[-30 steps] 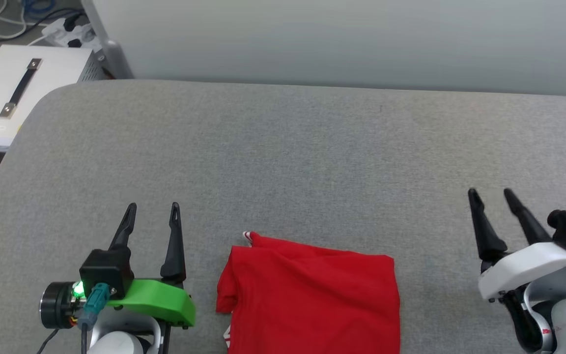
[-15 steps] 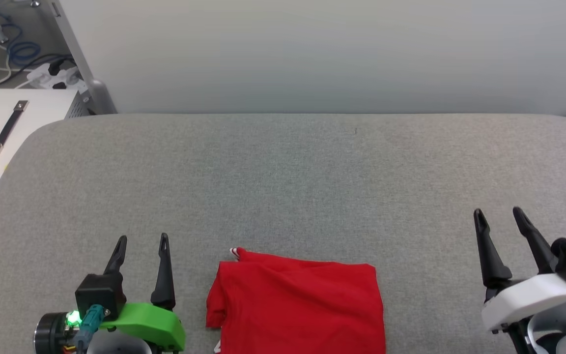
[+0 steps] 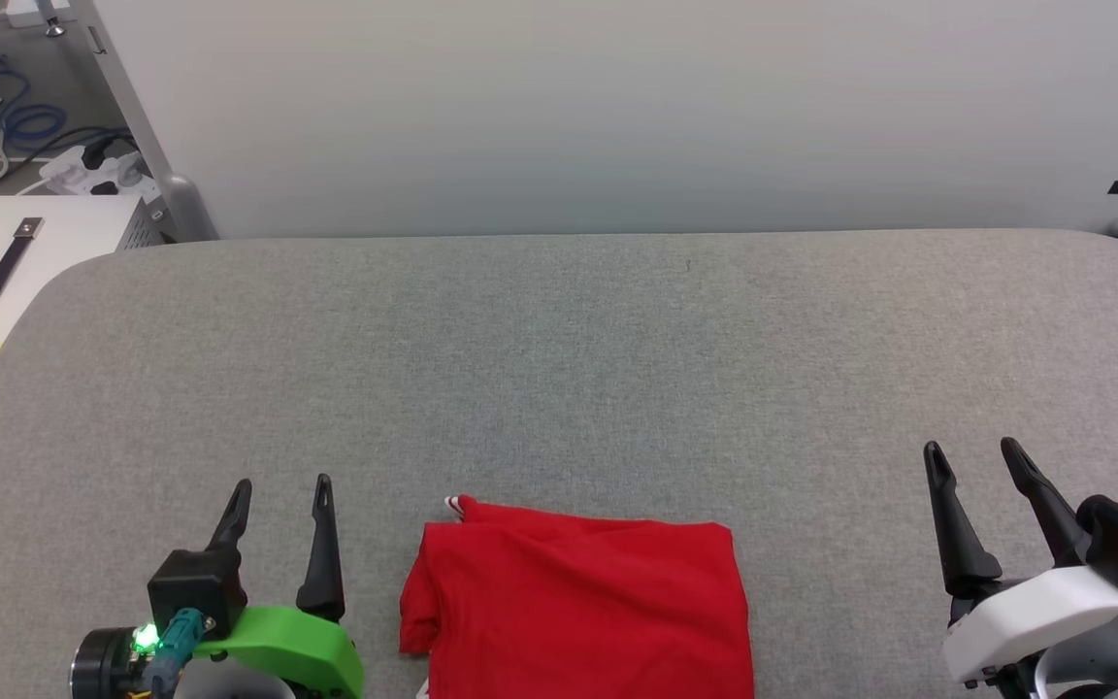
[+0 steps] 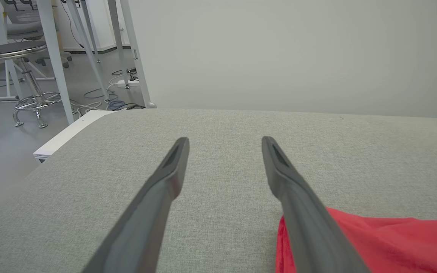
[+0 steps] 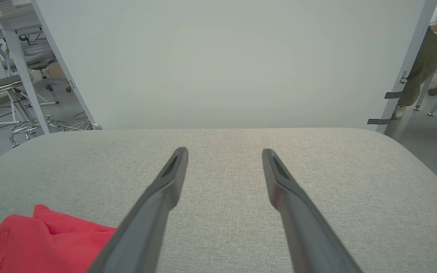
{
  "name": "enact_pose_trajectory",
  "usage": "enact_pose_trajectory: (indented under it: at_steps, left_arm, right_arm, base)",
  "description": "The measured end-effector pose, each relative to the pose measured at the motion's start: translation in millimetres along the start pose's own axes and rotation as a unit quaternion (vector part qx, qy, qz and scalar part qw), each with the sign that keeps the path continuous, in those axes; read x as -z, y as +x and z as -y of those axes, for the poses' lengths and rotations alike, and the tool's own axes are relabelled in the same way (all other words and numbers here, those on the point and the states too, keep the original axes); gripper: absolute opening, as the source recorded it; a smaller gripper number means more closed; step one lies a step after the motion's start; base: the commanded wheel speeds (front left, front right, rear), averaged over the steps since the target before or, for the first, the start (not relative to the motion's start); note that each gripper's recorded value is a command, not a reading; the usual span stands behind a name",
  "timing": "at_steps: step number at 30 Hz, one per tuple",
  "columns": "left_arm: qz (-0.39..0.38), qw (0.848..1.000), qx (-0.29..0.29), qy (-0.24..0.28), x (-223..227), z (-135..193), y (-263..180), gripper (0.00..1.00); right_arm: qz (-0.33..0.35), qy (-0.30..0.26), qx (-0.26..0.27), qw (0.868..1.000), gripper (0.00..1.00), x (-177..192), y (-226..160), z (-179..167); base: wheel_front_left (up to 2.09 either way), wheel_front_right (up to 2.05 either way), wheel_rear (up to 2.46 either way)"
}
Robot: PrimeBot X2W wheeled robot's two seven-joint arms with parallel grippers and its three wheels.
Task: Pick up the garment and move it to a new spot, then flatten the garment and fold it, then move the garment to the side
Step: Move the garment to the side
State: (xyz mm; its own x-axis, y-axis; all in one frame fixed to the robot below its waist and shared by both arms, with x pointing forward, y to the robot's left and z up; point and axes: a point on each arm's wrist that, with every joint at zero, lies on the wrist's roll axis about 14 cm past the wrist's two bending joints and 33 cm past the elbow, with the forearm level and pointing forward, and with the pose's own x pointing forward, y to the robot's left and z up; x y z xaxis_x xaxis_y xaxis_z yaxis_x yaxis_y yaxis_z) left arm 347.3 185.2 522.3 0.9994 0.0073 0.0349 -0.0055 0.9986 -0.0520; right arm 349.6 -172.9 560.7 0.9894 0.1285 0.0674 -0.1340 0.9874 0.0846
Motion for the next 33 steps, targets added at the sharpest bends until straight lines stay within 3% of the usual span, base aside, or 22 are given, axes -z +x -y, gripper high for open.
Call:
enact_pose_trajectory:
  at_steps: [6,12,13,19,26,33]
  left_arm:
    - [0.004,1.0,-0.004,-0.002,-0.5,-2.3,2.7,1.0]
    - [0.015,1.0,-0.005,0.0,-5.2,-0.7,8.9,1.0]
    - [0.021,1.0,-0.003,-0.003,-8.1,3.3,13.8,1.0]
    - [0.03,1.0,-0.005,-0.005,-11.2,4.0,23.9,1.0]
    - [0.031,0.999,-0.026,0.003,-9.8,-8.6,28.2,1.0]
    - [0.017,0.999,-0.046,0.009,-0.9,-21.6,26.7,1.0]
  right_arm:
    - [-0.018,0.013,0.011,1.0,1.0,7.7,2.9,8.3]
    - [-0.091,0.076,0.032,0.992,1.0,42.4,3.9,30.2]
    - [-0.161,0.12,0.022,0.979,1.0,74.5,2.2,29.2]
    - [-0.304,0.197,-0.044,0.931,1.0,134.3,-10.6,-14.9]
    - [-0.393,0.254,-0.116,0.876,1.0,170.9,-22.8,-71.3]
    - [-0.438,0.276,-0.155,0.841,1.0,191.7,-24.2,-103.2]
  base:
    - [0.0,0.0,0.0]
    - [0.0,0.0,0.0]
    - [0.0,0.0,0.0]
    - [0.0,0.0,0.0]
    - [0.0,0.0,0.0]
    - [0.0,0.0,0.0]
